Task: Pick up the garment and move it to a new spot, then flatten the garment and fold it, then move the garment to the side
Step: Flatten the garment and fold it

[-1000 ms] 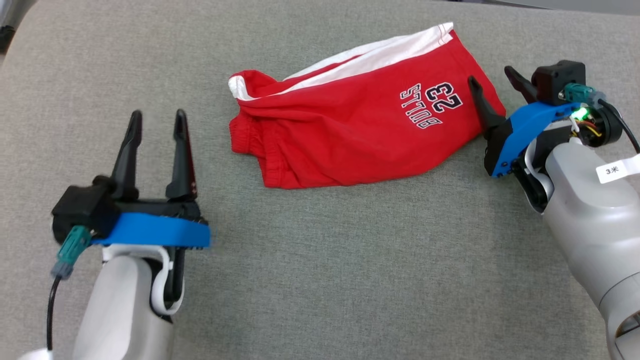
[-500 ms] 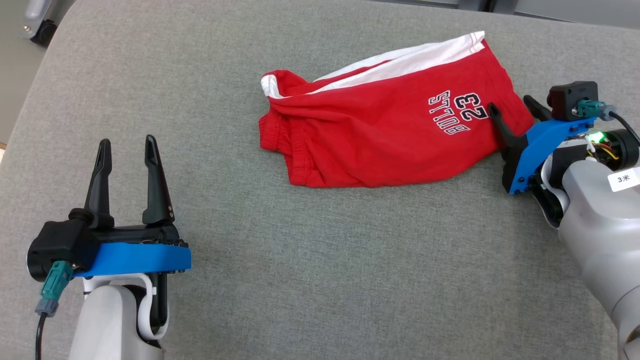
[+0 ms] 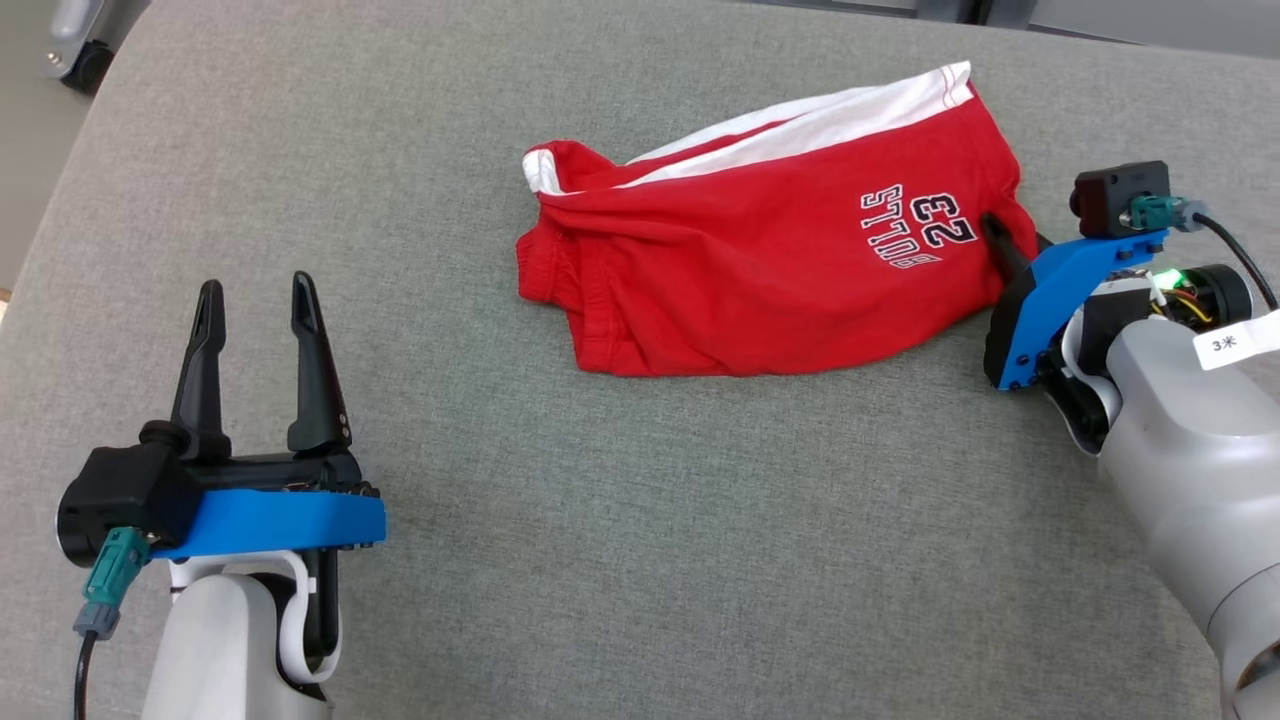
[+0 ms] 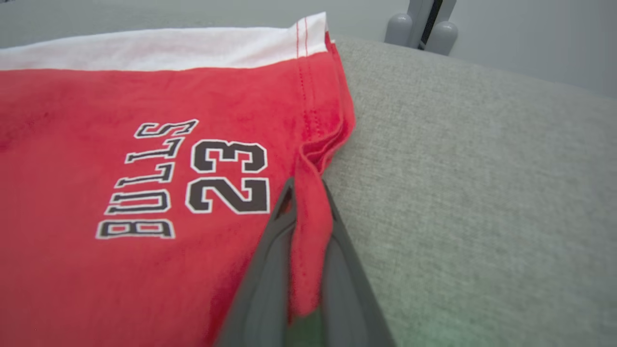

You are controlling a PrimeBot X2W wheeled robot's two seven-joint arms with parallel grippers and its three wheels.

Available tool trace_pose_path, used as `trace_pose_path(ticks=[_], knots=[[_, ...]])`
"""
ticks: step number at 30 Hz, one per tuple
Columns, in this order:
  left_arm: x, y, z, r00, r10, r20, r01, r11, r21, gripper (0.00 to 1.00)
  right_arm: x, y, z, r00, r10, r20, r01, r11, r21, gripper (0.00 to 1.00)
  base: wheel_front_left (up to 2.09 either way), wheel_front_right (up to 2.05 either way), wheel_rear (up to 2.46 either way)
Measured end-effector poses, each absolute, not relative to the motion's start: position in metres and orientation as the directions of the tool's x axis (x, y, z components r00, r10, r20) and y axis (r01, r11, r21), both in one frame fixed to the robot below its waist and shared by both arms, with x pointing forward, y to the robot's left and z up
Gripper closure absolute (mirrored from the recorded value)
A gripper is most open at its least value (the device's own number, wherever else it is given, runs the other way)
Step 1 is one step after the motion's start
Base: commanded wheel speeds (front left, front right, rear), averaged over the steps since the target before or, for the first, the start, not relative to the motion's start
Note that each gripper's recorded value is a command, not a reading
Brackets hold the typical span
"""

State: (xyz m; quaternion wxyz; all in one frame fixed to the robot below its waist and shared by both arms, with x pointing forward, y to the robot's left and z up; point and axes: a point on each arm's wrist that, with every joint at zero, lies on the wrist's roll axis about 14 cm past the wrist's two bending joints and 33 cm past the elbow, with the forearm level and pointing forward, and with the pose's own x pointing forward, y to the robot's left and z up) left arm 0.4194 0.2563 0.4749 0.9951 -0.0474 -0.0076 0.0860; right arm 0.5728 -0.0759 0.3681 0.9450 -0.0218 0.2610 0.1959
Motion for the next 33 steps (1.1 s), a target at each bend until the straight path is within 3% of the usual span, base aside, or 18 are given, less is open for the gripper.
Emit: trace_pose_path(ticks=[9,19,33], knots=[[0.417,0.245,0.481,0.99,0.141,0.022,-0.138,0.985,-0.101,0.0,0.553,-0.082,0.391,0.834,0.37,-0.41,-0.362,0.927,0.101,1.0,0.0,0.0,0.0],[0.41,0.225,0.484,0.996,0.084,0.031,-0.08,0.992,-0.101,0.0,0.498,-0.122,0.395,0.875,0.317,-0.365,-0.266,0.946,0.185,1.0,0.0,0.0,0.0],[0.409,0.206,0.488,0.999,0.03,0.044,-0.025,0.993,-0.111,0.0,0.465,-0.24,0.4,0.936,0.05,-0.349,0.013,0.985,0.175,1.0,0.0,0.0,0.0]])
